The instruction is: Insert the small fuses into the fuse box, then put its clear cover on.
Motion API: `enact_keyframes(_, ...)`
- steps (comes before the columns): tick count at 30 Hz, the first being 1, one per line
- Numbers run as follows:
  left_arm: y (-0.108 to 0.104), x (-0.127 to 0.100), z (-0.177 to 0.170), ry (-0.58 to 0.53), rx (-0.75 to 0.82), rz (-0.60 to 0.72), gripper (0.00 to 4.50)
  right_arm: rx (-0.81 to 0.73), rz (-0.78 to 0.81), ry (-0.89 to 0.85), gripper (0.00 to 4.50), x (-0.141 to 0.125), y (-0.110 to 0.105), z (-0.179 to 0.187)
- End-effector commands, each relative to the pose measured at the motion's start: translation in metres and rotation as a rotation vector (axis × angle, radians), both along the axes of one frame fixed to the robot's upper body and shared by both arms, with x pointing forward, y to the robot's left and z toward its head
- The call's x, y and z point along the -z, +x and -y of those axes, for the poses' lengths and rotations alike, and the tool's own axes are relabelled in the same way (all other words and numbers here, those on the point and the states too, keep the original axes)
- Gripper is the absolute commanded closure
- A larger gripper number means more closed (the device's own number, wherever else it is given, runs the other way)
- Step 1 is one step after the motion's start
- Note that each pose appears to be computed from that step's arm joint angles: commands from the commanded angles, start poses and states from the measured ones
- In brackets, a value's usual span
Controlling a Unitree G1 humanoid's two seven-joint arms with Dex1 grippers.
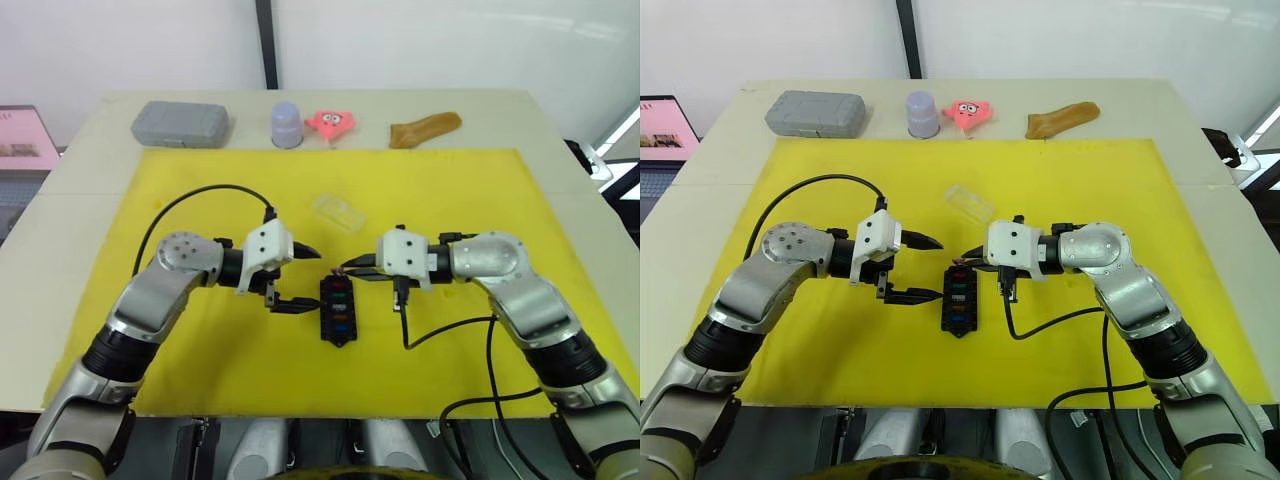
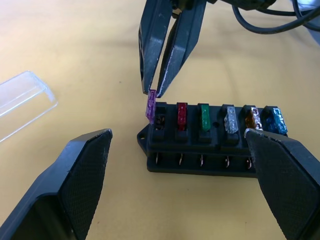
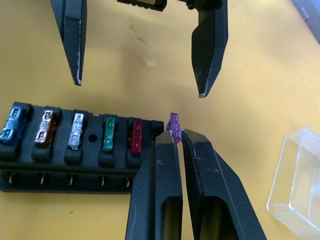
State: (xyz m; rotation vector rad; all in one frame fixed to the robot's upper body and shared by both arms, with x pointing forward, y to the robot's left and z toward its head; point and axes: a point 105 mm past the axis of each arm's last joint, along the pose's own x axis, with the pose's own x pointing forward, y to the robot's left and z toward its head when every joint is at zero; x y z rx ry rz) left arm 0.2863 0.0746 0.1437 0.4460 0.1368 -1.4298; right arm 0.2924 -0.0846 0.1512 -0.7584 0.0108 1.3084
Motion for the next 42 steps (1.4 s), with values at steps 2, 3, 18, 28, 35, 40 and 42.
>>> enact_keyframes(2,-0.001,-0.008,0.002,-0.007,0.017,0.044,0.03,-0.028,0.014,0.01,4.5,-0.005,-0.004,-0.003)
enact_keyframes(3,-0.001,-0.007,0.001,-0.006,0.014,0.044,0.03,-0.029,0.01,0.012,4.5,-0.005,-0.005,-0.003)
enact_keyframes(18,0.0,-0.007,-0.002,-0.002,0.005,0.046,0.03,-0.005,-0.004,0.022,4.5,-0.001,-0.001,-0.002)
enact_keyframes(28,0.001,-0.007,-0.003,0.004,-0.003,0.047,0.03,-0.006,-0.012,0.033,4.5,-0.002,-0.004,-0.002)
enact_keyframes(35,0.002,-0.008,-0.001,0.002,0.004,0.048,0.03,0.009,-0.001,0.008,4.5,0.005,0.0,0.0)
enact_keyframes(40,0.002,-0.009,-0.001,0.001,0.003,0.05,0.03,0.007,-0.006,0.007,4.5,0.008,-0.001,0.001)
enact_keyframes(42,0.002,-0.009,-0.001,0.001,0.002,0.05,0.03,0.006,-0.006,0.008,4.5,0.008,-0.002,0.001)
